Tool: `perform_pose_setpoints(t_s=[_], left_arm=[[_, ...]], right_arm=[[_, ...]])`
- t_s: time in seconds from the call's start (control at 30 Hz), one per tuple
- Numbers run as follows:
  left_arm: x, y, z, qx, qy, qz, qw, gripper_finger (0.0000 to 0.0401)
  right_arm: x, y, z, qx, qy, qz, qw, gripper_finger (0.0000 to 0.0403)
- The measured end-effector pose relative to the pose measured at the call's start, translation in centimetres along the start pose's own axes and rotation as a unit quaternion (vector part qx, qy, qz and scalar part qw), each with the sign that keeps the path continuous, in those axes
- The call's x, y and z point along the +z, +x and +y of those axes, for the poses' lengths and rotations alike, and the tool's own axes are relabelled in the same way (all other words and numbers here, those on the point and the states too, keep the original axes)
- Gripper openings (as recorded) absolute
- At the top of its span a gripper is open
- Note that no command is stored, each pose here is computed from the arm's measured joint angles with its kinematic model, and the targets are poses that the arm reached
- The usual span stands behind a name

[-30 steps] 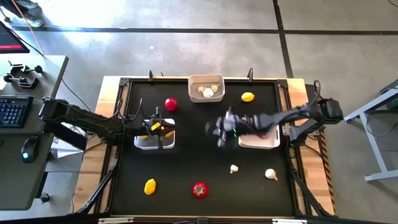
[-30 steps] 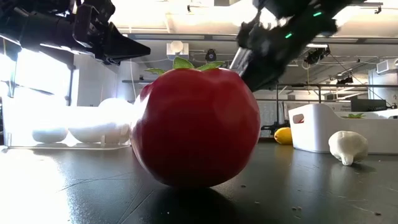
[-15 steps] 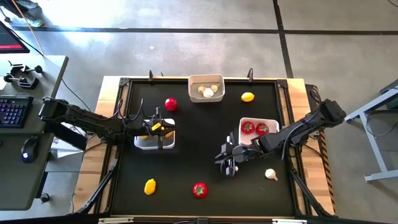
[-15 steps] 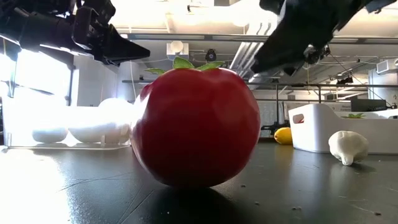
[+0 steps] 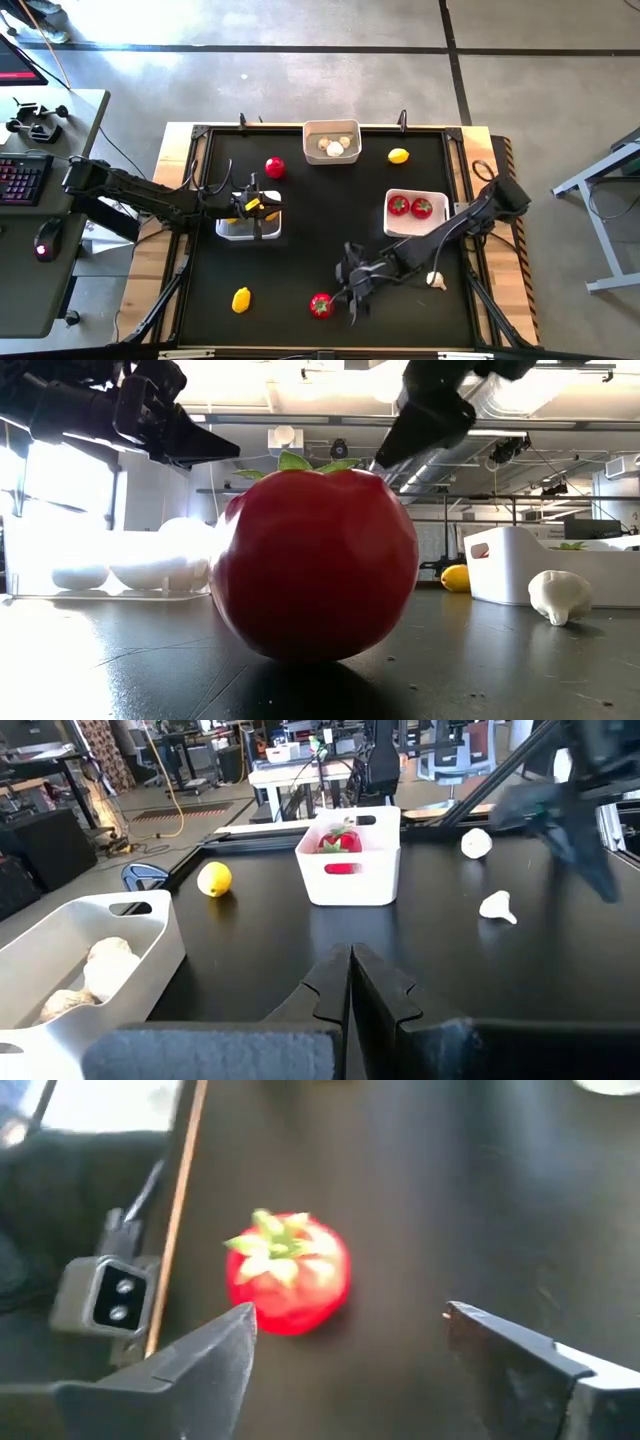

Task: Sort produce into baskets
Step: Put the red tomato into the bottom right white bin

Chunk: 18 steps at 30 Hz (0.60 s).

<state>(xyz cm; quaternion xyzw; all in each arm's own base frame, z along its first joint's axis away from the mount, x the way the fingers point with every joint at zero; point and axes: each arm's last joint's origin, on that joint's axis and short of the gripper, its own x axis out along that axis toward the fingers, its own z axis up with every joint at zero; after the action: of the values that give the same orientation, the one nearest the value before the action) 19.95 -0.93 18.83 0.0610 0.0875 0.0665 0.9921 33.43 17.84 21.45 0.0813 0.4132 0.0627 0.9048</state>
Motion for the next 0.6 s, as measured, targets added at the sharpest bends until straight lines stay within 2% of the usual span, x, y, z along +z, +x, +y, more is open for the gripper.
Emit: perform_pose_setpoints(t_s=[0.13, 0.33, 0.6], left_arm=[[0.0, 0.0, 0.0, 0.000, 0.000, 0.000, 1.000, 0.0000], [0.0, 0.0, 0.0, 0.000, -0.006, 0.001, 1.000, 0.0000], [0.0, 0.0, 0.0, 0.000, -0.020, 0.002, 1.000, 0.0000]], right_arm=[[0.6, 1.4, 0.9, 0.034, -0.023, 0.020, 0.999, 0.0333], [1.4, 2.8, 0.0, 0.074, -0.041, 0.021, 0.996, 0.0338], [1.1, 2.9, 0.3, 0.090, -0.067, 0.024, 0.993, 0.0338]])
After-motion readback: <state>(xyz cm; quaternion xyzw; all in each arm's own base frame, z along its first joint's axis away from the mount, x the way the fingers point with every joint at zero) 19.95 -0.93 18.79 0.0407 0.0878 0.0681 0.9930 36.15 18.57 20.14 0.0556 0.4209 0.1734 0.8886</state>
